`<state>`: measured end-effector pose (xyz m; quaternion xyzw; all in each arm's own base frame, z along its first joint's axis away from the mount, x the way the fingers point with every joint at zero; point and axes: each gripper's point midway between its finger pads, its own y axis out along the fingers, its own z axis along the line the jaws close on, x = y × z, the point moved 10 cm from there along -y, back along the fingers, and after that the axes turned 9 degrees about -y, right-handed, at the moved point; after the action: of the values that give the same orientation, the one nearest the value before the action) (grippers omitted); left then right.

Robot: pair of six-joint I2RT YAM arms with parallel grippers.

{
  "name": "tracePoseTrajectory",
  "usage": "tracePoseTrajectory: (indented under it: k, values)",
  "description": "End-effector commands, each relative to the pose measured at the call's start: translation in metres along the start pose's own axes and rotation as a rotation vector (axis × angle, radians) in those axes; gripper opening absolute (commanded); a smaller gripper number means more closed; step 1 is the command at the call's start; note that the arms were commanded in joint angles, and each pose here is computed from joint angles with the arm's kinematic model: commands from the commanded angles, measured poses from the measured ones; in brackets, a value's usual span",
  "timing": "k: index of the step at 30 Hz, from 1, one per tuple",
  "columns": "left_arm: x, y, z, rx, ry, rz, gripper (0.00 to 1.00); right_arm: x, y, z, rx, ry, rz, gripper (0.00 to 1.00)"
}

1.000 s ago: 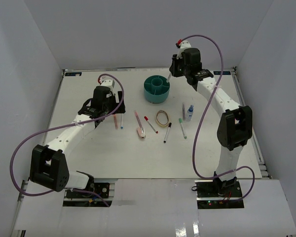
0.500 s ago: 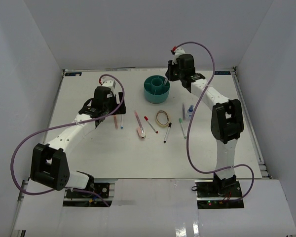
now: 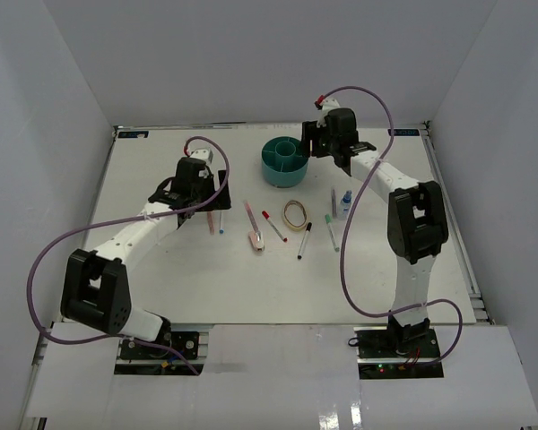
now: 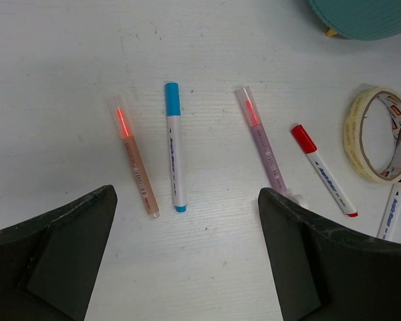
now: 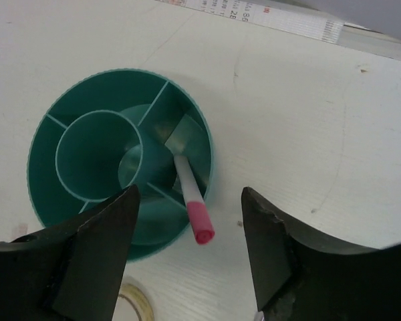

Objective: Sort the stationery into containers
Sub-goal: Place the pen in the storage box, then pick up the pen from the center of the board.

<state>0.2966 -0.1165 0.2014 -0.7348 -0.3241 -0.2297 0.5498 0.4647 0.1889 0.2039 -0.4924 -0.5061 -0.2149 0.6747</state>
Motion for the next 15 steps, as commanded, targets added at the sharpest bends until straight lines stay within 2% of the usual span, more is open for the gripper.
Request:
tracePoseTrajectory:
  k: [1,2,7,9,11,15]
  values:
    - [0.011,-0.004,-0.008,-0.026,-0.015,-0.016,0.98,0.039,-0.041,-0.001,-0.035,-0.021,-0.125,0.70]
    - [0.010,-0.003,-0.008,-0.024,-0.015,-0.006,0.98,0.042,-0.055,0.000,-0.042,-0.021,-0.134,0.75]
    - [0.001,0.017,-0.008,0.004,-0.028,0.087,0.98,0.048,-0.113,0.006,-0.045,-0.023,-0.154,0.80]
    - [0.003,0.024,-0.010,0.024,-0.033,0.130,0.98,0.032,-0.125,0.009,-0.039,-0.014,-0.122,0.83]
    - [-0.005,0.036,-0.009,0.052,-0.033,0.188,0.98,0.032,-0.149,0.013,-0.031,-0.013,-0.144,0.84]
    - [-0.011,0.051,-0.014,0.078,-0.037,0.244,0.90,0.000,-0.179,0.019,-0.032,0.017,-0.128,0.85]
